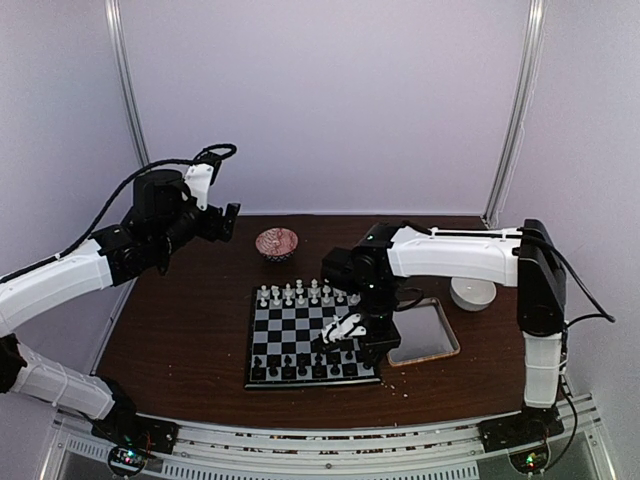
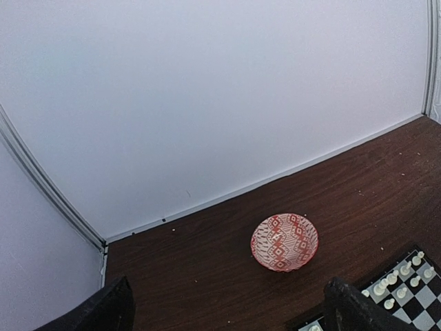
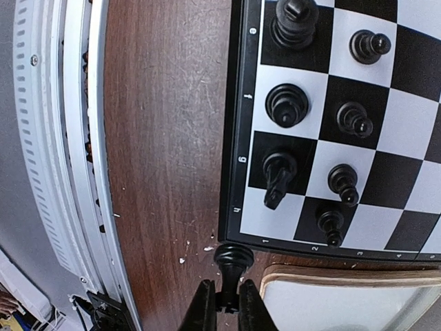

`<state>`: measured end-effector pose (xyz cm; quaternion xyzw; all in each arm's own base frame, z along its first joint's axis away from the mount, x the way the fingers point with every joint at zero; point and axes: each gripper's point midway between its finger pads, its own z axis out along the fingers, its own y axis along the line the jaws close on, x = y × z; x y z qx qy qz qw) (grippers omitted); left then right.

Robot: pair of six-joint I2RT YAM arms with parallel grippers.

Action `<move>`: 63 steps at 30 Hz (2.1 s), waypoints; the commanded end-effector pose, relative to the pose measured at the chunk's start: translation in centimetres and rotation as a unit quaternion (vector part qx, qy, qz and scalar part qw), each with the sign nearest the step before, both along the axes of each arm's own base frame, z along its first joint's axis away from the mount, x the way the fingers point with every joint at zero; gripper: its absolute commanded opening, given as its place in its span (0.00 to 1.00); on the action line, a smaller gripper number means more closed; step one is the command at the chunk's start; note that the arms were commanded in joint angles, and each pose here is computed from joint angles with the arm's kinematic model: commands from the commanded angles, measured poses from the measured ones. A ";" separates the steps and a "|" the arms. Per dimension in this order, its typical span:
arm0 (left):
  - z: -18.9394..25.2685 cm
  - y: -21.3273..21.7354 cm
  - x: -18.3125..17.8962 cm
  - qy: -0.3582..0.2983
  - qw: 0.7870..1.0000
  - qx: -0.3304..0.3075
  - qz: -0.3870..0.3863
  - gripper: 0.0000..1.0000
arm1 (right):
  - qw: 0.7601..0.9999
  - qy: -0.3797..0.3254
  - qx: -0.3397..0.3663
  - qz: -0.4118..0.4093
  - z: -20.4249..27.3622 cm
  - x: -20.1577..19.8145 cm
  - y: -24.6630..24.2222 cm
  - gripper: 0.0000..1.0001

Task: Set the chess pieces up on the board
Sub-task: Pick up the rook from a8.

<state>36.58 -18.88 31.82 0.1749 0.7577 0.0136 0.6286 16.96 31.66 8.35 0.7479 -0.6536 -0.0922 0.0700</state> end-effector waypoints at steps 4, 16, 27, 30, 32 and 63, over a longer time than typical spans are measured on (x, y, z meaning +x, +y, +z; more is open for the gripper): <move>1.2 0.4 0.0 -0.015 1.000 -0.016 0.007 0.98 | 1.000 -0.003 -0.021 0.003 -0.3 0.2 0.0 0.08; 1.1 0.3 0.0 -0.013 1.000 -0.016 0.005 0.98 | 0.999 0.002 -0.040 0.005 -1.4 0.4 0.1 0.08; 1.0 0.3 0.0 -0.011 1.000 -0.014 0.003 0.98 | 0.999 0.000 -0.048 0.003 -2.3 0.9 0.3 0.09; 1.0 0.2 -0.1 -0.009 1.000 -0.015 0.002 0.98 | 0.999 -0.002 -0.048 0.004 -2.3 1.0 0.4 0.10; 0.9 0.2 0.0 -0.009 1.000 -0.015 0.001 0.98 | 0.999 -0.002 -0.051 0.003 -2.4 1.0 0.4 0.10; 0.6 0.0 0.0 -0.004 1.000 -0.012 -0.002 0.98 | 0.999 -0.001 -0.050 0.001 -2.4 0.9 0.3 0.25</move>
